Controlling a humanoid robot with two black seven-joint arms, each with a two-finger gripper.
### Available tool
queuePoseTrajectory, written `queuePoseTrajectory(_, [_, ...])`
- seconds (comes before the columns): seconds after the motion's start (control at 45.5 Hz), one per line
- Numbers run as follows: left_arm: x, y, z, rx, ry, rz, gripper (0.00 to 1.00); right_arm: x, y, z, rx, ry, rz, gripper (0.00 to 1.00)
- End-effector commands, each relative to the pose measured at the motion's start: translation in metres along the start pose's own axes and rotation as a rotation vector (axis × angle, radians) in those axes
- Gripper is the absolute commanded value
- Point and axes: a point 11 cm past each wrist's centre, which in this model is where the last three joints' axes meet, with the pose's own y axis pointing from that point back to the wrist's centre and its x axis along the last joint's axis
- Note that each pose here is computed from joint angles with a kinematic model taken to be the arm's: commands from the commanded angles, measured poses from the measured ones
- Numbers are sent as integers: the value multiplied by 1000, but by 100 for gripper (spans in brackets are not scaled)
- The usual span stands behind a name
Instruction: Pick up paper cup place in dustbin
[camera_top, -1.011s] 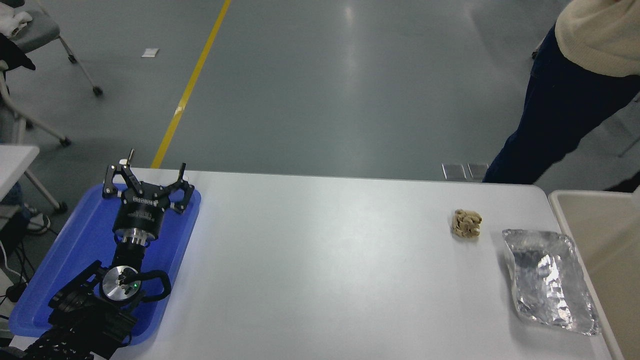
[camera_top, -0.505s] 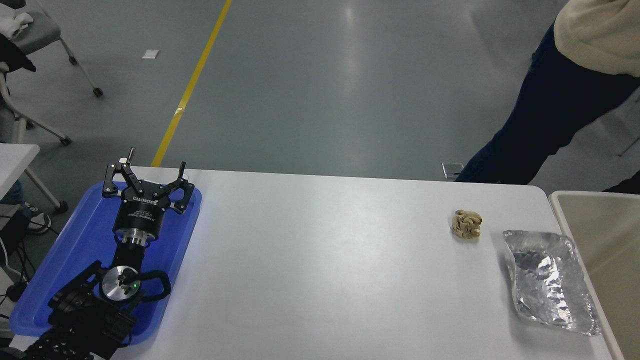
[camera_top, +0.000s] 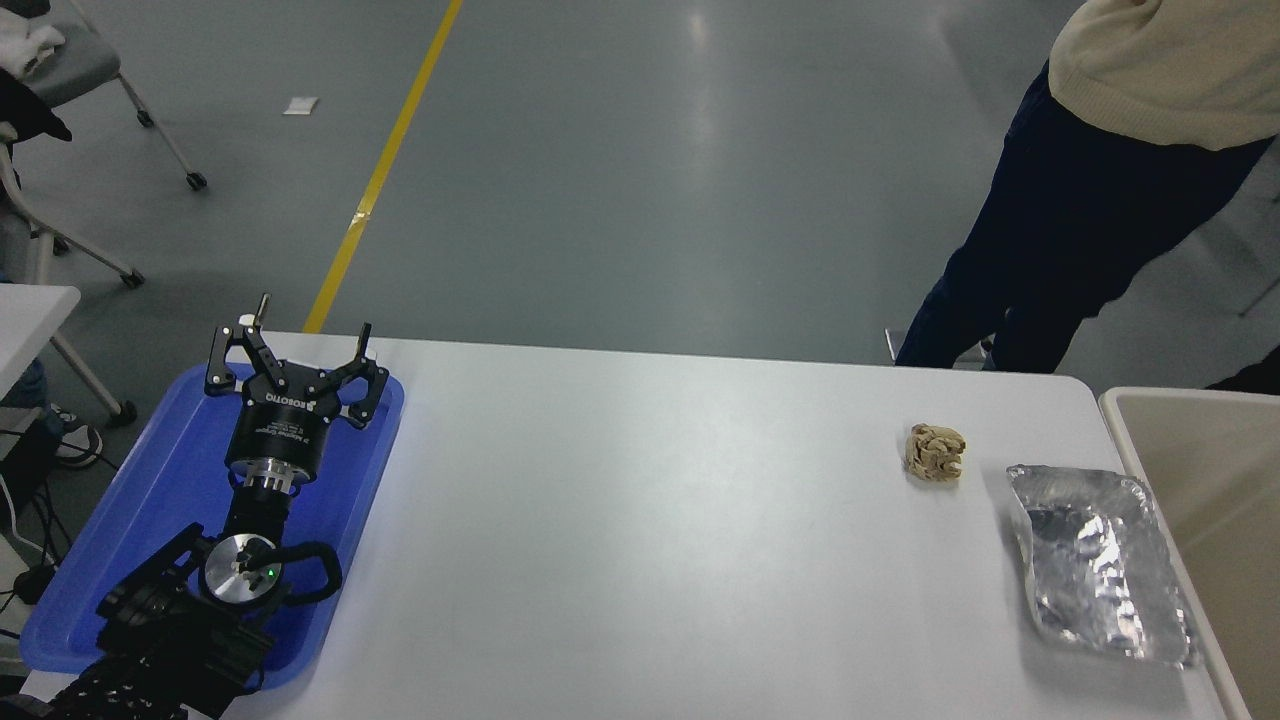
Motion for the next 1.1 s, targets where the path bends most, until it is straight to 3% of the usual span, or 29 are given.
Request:
queuePoseTrajectory(0.0, [0,0,0,-2,0,1,100,-45,-11,-12,25,-49,-7,0])
queuePoseTrajectory(0.198, [0,0,0,-2,0,1,100,-48,-12,-18,37,-51,-9,0])
queuePoseTrajectory(0.242, [0,0,0,-2,0,1,100,-48,-12,-18,38,-55,-7,19])
queuePoseTrajectory(0.308, [0,0,0,-2,0,1,100,-45,-12,-19,46,-85,4,78])
queuePoseTrajectory(0.352, [0,0,0,-2,0,1,100,-43,-11,-18,52,-121,8,100])
queuePoseTrajectory(0.747, [0,0,0,0,0,1,100,-19,-4,-18,93,-195,-2,100])
queuePoseTrajectory(1.077, [0,0,0,0,0,1,100,44,58,-67,332,-135,-78,100])
